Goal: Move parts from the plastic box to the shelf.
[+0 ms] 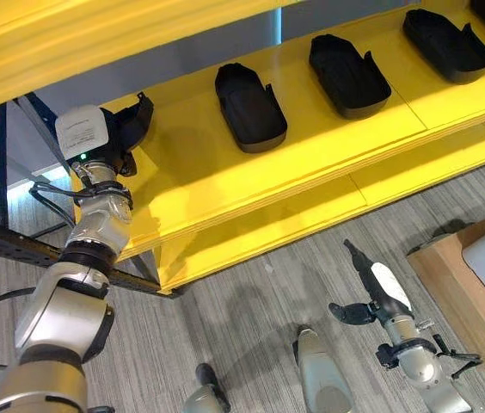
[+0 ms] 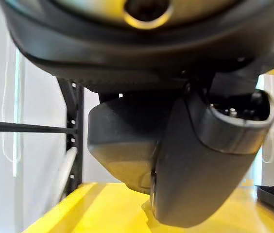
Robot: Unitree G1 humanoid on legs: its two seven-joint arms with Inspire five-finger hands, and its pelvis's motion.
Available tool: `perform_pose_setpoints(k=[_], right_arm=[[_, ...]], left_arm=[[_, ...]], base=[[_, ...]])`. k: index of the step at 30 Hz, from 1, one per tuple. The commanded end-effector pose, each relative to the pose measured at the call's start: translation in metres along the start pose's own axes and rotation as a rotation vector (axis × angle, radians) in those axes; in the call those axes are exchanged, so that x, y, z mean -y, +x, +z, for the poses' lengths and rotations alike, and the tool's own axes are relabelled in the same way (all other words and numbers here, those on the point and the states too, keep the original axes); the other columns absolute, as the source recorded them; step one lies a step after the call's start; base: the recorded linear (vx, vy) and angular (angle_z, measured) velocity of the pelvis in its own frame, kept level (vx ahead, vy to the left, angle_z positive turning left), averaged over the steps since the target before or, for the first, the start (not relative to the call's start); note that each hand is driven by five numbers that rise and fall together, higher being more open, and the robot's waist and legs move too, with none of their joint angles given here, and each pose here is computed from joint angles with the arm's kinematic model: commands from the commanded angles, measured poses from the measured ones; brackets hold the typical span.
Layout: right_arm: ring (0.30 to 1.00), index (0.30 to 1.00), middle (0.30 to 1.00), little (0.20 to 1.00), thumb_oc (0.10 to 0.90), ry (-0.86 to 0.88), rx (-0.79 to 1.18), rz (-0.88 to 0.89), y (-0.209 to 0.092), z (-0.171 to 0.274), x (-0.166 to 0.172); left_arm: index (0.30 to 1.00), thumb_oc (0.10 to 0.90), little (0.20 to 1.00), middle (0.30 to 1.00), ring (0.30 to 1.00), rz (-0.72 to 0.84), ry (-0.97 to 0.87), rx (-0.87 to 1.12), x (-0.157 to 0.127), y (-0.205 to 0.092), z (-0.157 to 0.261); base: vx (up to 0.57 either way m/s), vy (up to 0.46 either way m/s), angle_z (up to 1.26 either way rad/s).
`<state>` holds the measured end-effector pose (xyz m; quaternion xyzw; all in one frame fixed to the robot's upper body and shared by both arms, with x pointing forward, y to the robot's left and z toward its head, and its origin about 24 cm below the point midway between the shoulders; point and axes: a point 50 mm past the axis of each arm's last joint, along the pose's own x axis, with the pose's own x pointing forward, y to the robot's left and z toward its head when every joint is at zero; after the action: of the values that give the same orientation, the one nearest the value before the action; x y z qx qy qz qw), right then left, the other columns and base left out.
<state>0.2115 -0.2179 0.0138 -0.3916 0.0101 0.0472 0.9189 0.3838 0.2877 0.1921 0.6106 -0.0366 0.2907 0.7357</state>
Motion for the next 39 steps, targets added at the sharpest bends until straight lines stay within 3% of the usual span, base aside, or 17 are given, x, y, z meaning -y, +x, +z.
perform_pose_setpoints(k=[1, 9, 20, 39], right_arm=[[1.0, 1.0, 1.0, 1.0, 0.9, -0.003, 0.165, -0.067, 0.011, 0.029, 0.012], [1.0, 1.0, 1.0, 1.0, 0.9, -0.019, 0.161, -0.047, 0.01, 0.028, 0.011], [1.0, 1.0, 1.0, 1.0, 0.9, -0.028, 0.171, -0.041, 0.01, 0.03, 0.013], [1.0, 1.0, 1.0, 1.0, 0.9, -0.022, 0.182, -0.041, 0.007, 0.028, 0.015]], left_arm=[[0.3, 0.4, 0.3, 0.3, 0.3, 0.243, -0.087, -0.043, -0.065, 0.031, 0.002], [0.3, 0.4, 0.3, 0.3, 0.3, 0.202, -0.247, -0.15, -0.055, 0.03, -0.002], [0.3, 0.4, 0.3, 0.3, 0.3, 0.181, -0.245, -0.175, -0.052, 0.029, -0.007], [0.3, 0.4, 0.3, 0.3, 0.3, 0.125, 0.117, -0.005, -0.051, 0.033, 0.007]], base=[[-0.01, -0.054, 0.06], [-0.01, -0.012, 0.06], [0.0, -0.003, 0.02], [0.0, 0.0, 0.0]])
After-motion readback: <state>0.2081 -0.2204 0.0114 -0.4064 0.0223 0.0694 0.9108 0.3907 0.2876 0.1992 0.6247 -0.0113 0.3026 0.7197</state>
